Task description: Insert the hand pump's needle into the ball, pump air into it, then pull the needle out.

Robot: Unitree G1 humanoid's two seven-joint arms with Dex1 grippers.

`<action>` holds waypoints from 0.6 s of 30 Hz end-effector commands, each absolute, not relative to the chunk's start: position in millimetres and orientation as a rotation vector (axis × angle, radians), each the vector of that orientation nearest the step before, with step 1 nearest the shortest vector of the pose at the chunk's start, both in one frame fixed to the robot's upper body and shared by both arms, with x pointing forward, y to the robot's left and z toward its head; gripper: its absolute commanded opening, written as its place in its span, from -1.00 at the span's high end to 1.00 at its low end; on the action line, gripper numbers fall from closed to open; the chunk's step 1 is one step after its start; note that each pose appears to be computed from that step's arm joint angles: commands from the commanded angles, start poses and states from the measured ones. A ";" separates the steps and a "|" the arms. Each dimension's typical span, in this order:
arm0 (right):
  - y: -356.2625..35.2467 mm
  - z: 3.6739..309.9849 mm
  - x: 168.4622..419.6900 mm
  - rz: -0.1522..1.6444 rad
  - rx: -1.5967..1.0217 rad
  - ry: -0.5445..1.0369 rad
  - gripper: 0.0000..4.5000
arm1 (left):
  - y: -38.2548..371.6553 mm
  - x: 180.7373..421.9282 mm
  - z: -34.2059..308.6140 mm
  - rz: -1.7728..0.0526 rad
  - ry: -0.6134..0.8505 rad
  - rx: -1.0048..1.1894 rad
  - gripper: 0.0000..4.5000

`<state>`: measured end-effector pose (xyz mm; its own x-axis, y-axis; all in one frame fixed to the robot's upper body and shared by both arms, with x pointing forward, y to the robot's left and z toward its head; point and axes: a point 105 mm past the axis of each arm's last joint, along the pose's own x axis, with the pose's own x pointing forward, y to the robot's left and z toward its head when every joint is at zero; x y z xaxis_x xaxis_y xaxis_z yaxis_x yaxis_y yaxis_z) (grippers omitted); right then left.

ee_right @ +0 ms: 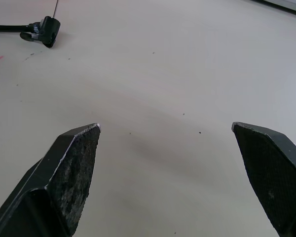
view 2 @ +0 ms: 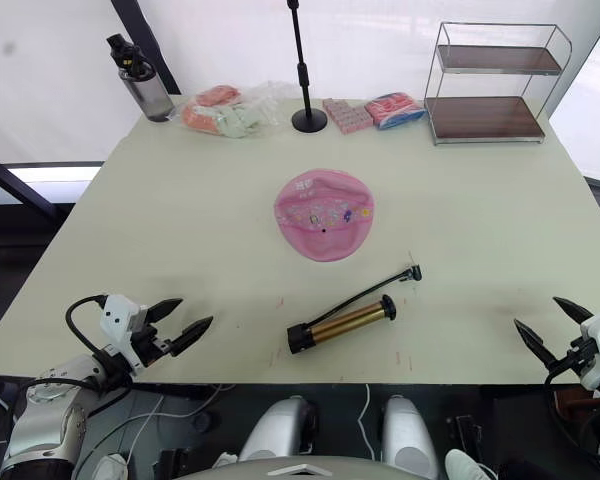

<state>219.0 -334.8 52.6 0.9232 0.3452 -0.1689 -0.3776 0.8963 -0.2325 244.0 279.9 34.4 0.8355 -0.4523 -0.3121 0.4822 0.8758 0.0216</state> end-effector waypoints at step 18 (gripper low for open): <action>-315.0 75.9 222.2 0.415 -0.262 0.061 -1.00 | 277.2 247.7 47.1 -0.532 0.268 0.121 -0.97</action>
